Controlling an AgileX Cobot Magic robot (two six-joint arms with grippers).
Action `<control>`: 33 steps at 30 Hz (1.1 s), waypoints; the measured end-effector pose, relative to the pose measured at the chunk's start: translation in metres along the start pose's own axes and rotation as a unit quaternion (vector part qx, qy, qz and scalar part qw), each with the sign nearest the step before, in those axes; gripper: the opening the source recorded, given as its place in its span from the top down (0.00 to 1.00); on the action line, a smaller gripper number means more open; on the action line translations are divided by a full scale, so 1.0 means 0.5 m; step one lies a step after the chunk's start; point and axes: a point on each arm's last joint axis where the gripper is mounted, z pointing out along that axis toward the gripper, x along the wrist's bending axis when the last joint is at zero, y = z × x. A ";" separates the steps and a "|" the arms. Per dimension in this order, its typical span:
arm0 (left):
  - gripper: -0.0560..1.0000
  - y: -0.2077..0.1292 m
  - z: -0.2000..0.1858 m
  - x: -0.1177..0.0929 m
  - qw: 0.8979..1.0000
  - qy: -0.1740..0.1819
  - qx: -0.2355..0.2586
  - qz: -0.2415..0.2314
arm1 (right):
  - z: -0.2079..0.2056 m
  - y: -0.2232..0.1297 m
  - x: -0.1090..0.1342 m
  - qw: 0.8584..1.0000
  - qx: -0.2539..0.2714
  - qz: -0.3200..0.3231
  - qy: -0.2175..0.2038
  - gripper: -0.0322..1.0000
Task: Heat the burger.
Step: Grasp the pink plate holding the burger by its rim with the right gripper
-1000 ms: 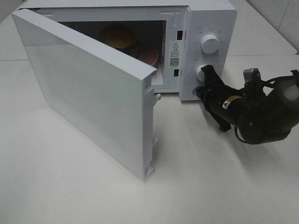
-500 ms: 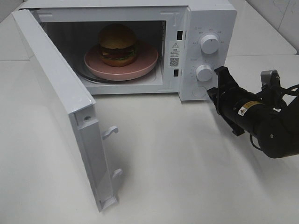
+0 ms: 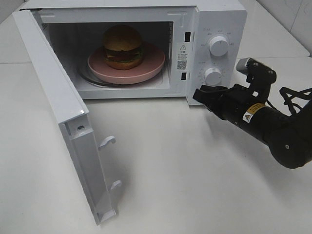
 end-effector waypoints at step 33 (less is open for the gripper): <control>0.95 0.000 0.000 0.000 1.000 0.000 0.000 0.000 | -0.069 0.049 0.036 0.947 0.211 -0.241 -0.041 0.85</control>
